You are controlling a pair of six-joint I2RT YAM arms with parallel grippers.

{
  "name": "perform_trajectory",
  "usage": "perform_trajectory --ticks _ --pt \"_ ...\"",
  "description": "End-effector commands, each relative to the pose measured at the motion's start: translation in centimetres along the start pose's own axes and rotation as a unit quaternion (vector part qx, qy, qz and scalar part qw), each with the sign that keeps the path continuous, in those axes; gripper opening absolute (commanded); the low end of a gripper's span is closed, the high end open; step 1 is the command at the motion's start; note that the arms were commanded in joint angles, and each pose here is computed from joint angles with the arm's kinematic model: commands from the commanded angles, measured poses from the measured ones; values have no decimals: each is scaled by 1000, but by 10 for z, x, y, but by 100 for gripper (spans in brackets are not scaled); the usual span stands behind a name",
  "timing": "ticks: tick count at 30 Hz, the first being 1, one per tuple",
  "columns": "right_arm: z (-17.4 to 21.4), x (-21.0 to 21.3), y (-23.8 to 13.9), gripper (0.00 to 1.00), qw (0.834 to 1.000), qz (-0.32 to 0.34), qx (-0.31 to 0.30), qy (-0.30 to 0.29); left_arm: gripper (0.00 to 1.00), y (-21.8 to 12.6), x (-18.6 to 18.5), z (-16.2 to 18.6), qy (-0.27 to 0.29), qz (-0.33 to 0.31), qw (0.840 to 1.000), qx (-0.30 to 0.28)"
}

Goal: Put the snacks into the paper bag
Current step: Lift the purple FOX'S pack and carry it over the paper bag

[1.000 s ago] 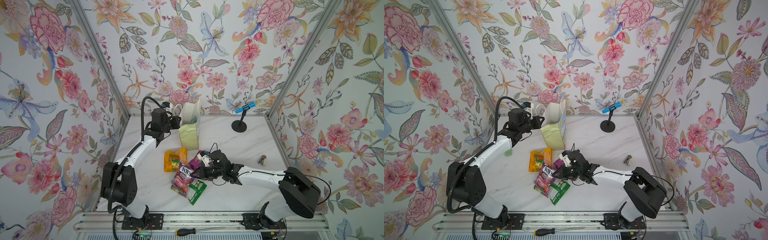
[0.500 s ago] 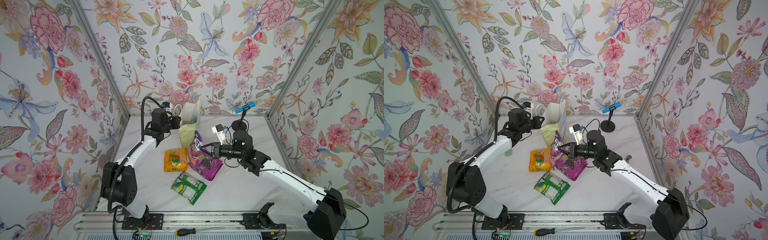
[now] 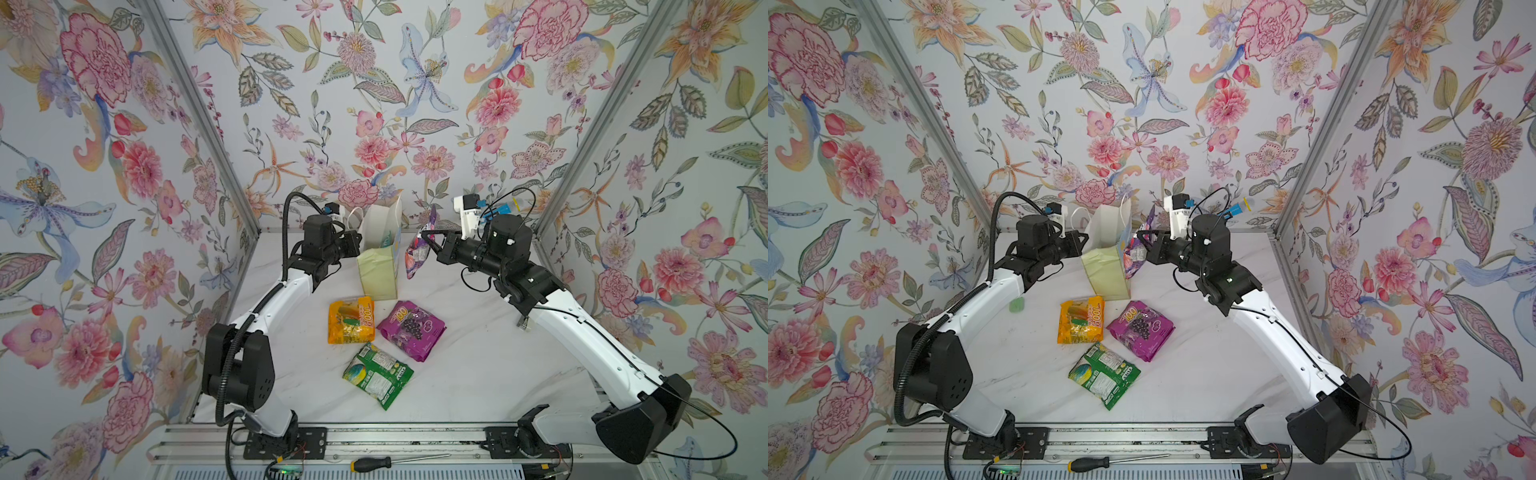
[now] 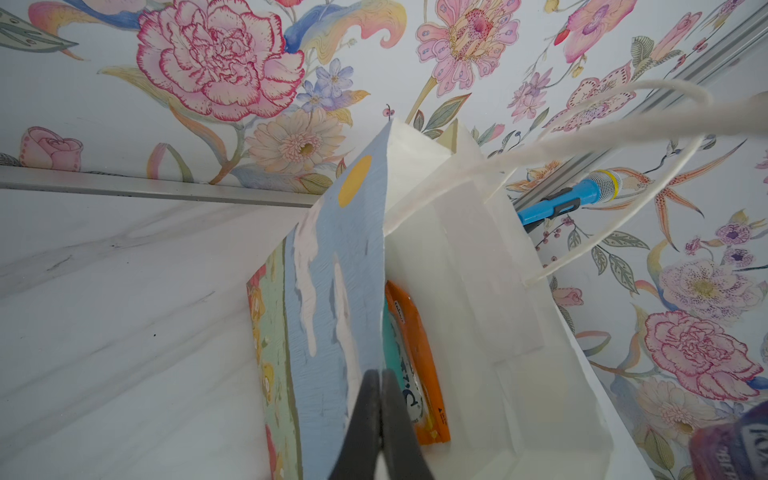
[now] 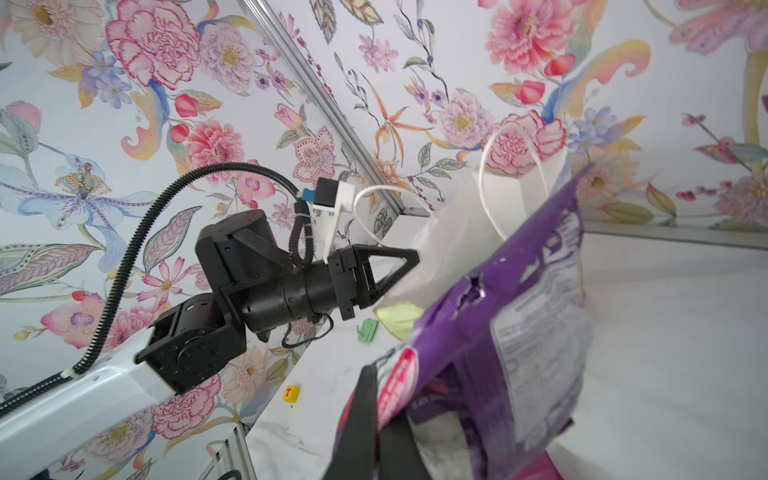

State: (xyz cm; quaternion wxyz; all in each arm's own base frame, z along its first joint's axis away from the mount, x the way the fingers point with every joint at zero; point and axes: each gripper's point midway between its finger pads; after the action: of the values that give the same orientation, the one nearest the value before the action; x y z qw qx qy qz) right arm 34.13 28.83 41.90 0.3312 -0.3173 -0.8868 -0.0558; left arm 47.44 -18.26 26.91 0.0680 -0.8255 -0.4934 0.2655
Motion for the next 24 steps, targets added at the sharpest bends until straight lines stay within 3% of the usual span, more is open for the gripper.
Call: perform_trajectory --ticks 1,6,11,17,24 --pt "-31 41 5 0 996 -50 -32 -63 0 -1 -2 -13 14 -7 1000 -13" --pt "-45 70 25 0 991 -90 -34 -94 0 0 -5 -13 17 -5 1000 -11" --pt "-54 69 56 0 990 -100 -30 -97 0 1 -7 -12 14 -3 1000 -10" --pt "-47 76 101 0 984 -145 28 -102 0 2 -9 -12 12 -1 1000 -12" --pt "-41 51 132 0 988 -115 44 -93 0 -1 -10 -12 13 0 1000 -12"
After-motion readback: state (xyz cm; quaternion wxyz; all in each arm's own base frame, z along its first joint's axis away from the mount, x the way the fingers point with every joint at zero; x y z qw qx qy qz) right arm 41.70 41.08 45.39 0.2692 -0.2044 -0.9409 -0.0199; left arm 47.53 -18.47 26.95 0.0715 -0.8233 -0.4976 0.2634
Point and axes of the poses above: each gripper's point midway between its finger pads, its own y axis out along the fingers, its own x axis along the line the jaws close on, z = x × y, and after that the axes turned 7 degrees about y, right-handed
